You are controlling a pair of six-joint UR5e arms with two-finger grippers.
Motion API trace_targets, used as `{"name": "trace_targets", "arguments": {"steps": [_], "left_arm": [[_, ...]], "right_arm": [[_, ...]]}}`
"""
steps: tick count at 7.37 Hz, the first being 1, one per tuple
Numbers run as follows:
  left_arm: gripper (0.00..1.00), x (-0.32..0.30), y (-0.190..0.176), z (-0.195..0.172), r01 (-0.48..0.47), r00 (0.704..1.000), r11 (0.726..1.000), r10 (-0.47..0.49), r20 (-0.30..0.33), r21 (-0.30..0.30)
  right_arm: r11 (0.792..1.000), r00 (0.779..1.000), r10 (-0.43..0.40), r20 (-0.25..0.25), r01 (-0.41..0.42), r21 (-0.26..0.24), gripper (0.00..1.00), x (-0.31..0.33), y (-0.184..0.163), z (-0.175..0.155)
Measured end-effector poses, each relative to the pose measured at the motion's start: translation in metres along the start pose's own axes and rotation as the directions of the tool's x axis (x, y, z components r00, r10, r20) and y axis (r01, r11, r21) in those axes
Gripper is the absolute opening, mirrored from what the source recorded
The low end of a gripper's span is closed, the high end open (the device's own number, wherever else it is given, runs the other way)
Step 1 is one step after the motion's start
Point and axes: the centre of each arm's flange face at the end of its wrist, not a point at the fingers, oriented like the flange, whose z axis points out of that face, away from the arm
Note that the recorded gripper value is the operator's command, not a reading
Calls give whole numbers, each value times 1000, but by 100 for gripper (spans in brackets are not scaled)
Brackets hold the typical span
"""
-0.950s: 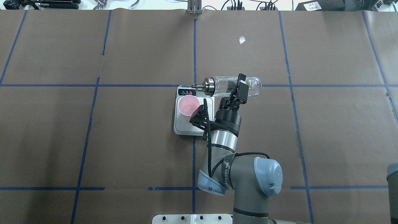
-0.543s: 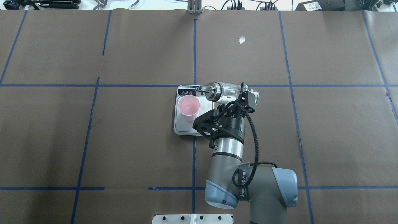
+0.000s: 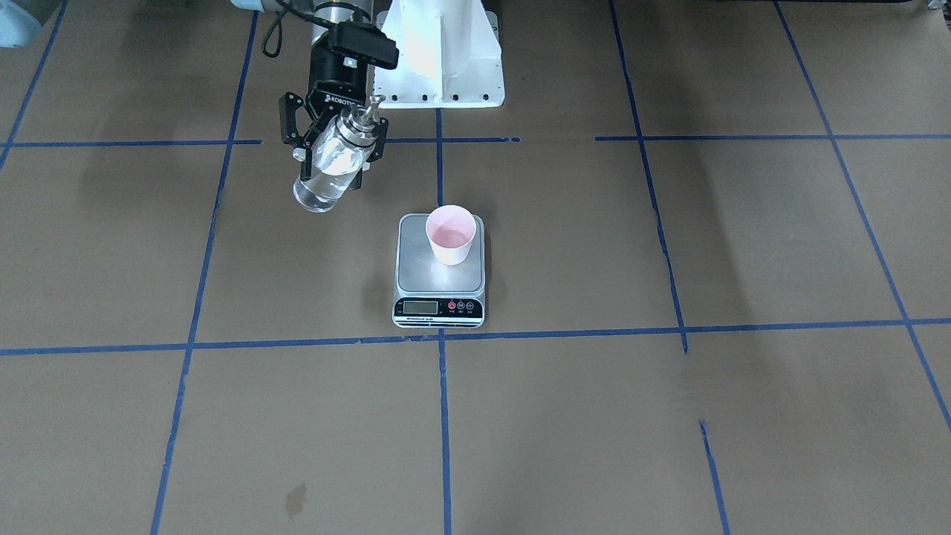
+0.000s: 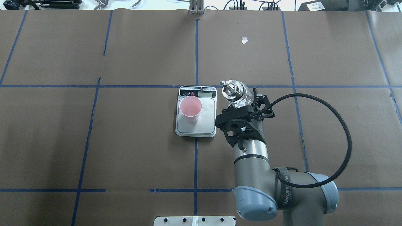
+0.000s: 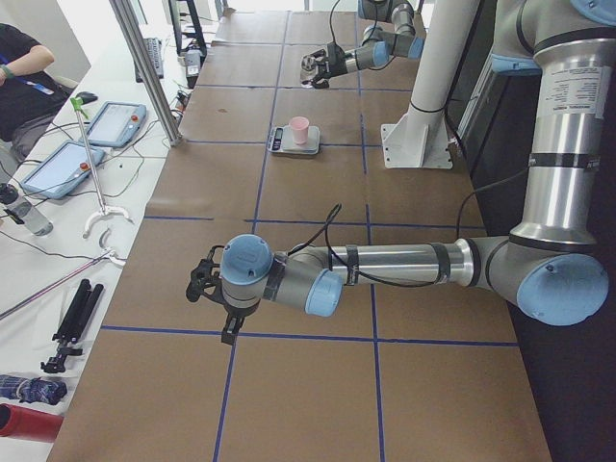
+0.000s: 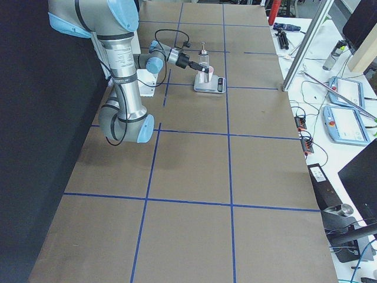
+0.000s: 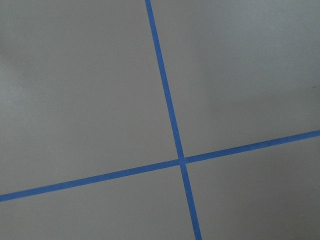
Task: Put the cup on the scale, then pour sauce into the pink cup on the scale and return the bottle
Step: 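Tilt the bottle upright with the right gripper, then carry the bottle back to its spot and set it down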
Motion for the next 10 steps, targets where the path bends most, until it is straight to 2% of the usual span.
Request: {"name": "trace_targets", "arguments": {"steps": [2,4,5,8,10], "left_arm": [[100,10,-4,-10,-20,1000,1000,20,7,20],[100,16,-5,-17,-32,999,999,31,11,32],[100,16,-5,-19,-33,999,999,33,12,36],[100,21,-7,-25,-42,999,998,42,15,47],[100,24,-8,-28,-49,999,997,49,16,53]], "right_arm": [[987,983,158,91,-160,19,0,27,18,-2],[952,938,298,175,-305,13,0,62,48,-1],[931,913,358,198,-365,2,0,82,67,0],[885,863,460,210,-466,-22,0,120,133,17],[876,857,478,191,-482,-31,0,126,173,33]]}}
